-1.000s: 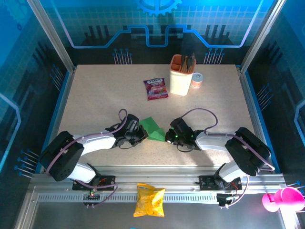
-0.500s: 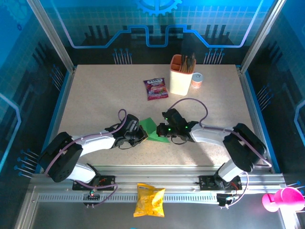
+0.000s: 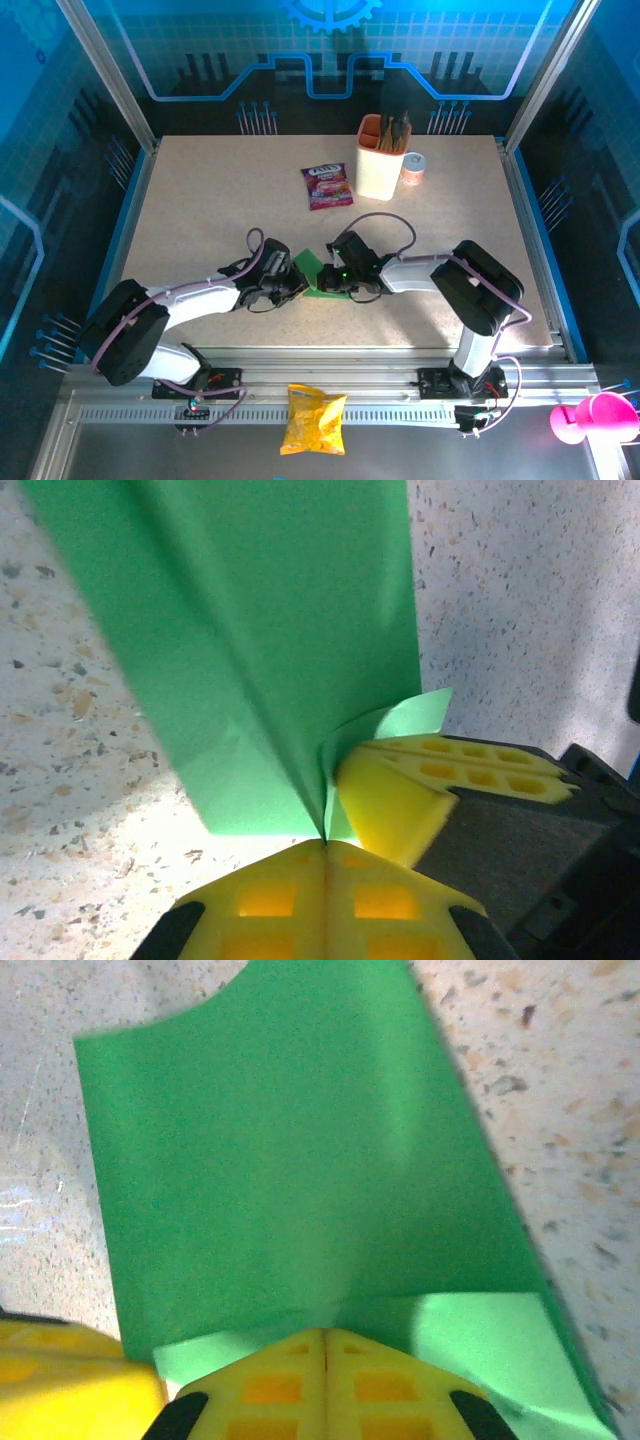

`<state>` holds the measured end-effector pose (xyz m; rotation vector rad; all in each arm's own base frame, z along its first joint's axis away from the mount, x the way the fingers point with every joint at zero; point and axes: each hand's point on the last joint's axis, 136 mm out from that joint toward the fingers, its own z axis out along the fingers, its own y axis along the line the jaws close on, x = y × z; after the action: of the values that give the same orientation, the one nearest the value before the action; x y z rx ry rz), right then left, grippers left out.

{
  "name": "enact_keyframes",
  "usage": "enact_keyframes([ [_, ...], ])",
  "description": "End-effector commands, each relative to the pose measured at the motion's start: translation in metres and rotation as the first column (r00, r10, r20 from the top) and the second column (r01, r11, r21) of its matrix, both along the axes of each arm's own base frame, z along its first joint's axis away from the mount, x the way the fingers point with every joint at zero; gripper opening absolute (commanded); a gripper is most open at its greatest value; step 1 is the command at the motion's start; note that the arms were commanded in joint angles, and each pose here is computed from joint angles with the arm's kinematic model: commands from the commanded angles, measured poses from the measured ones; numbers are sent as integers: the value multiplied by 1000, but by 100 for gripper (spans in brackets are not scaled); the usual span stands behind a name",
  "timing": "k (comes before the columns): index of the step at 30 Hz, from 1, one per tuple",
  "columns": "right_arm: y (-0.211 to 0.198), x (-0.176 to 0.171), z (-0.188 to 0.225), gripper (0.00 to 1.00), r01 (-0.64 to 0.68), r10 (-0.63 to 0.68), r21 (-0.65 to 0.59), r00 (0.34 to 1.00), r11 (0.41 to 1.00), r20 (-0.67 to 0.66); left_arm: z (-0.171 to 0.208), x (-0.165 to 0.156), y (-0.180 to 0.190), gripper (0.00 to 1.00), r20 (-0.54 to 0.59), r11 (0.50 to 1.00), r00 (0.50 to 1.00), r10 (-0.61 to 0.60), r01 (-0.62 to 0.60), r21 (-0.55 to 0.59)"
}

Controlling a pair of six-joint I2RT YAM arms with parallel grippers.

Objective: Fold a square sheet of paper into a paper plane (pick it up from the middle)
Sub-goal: Third fold the triangle at the center of the table.

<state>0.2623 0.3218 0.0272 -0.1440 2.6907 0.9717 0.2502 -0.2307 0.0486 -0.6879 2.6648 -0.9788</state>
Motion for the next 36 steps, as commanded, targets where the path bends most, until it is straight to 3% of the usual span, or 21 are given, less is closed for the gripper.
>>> enact_keyframes([
  [1,-9,0,29,12,-47,46,12,996,999,77,15,6,0,0,4,1000,1000,15,-15,-11],
  [6,-17,-7,46,25,-142,146,-36,973,989,181,21,8,0,0,-21,1000,1000,18,-18,-24],
  [11,-10,-19,50,36,-249,287,-164,918,954,275,23,10,0,0,-52,999,999,9,-12,-41],
  [20,-4,-21,43,47,-248,364,-332,863,910,352,21,12,-2,0,-89,996,996,10,-18,-86],
  [27,-5,-17,26,46,-222,374,-407,862,886,342,24,13,0,0,-90,995,996,11,-20,-99],
  [36,-15,-18,16,33,-200,362,-435,871,878,331,23,13,3,0,-92,995,996,13,-21,-97],
])
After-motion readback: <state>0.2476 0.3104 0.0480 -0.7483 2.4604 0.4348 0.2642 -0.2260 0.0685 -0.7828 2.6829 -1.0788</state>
